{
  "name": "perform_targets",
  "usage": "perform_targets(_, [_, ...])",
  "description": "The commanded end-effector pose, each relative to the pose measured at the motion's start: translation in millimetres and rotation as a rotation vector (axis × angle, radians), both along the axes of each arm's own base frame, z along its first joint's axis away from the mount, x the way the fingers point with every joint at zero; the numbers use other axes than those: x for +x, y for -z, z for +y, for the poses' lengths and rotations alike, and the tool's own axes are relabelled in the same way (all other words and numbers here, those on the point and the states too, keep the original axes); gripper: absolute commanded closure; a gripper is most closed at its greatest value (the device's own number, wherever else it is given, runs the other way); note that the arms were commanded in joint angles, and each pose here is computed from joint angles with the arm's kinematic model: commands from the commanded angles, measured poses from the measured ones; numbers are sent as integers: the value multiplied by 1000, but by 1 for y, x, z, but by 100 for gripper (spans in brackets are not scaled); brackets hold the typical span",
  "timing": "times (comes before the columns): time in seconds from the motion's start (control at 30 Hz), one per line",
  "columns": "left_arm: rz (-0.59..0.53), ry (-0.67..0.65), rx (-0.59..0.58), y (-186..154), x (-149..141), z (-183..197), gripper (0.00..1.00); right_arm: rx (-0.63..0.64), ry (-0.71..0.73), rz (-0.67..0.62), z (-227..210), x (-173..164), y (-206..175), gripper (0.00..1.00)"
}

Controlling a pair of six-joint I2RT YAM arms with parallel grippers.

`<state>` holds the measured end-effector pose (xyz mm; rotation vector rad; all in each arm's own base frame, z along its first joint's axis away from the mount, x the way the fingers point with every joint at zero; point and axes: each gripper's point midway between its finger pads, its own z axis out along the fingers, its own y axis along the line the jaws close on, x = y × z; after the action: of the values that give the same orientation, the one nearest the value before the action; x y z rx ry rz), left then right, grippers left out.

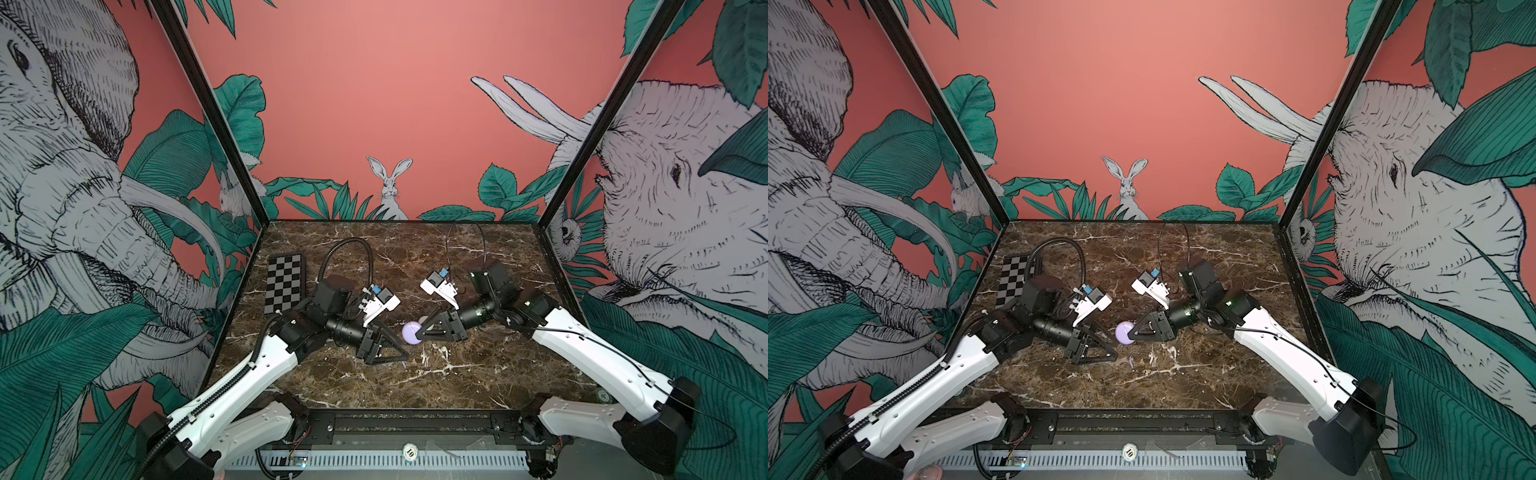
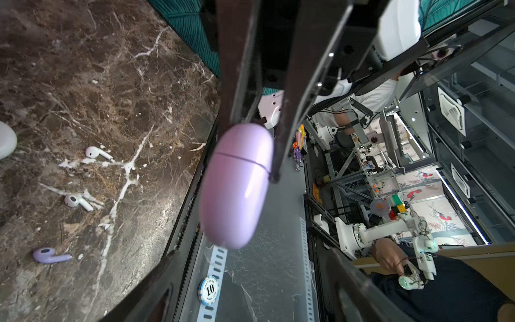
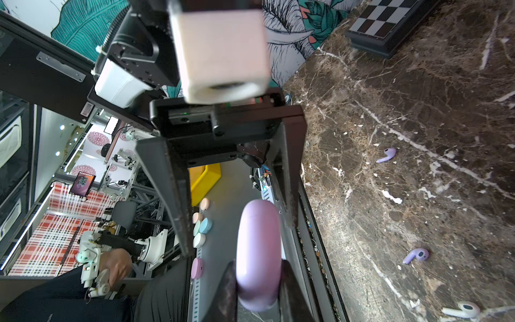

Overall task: Insert wireless bluetooth earbuds into charging case
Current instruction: Pick up the charging case from the center of the table.

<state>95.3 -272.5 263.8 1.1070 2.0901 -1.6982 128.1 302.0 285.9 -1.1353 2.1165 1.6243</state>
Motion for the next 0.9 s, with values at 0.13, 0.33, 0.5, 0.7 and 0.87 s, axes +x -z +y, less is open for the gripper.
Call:
perform_targets(0.13, [-125, 25, 78, -9, -10, 18, 21, 24, -122, -23, -1, -27, -9, 100])
perform_targets(0.33, [-155, 12, 83, -6, -14, 24, 24, -41, -157, -75, -2, -39, 5, 100])
perform_targets(0.5, [-113, 59, 35, -9, -16, 16, 29, -48, -183, -73, 3, -38, 4, 100])
perform_targets(0.7, [-82, 92, 23, -9, -12, 9, 38, -86, -208, -78, 10, -37, 10, 100])
perform_targets(0.87, [-73, 104, 21, -7, -13, 7, 47, -95, -198, -109, 11, -33, 10, 100])
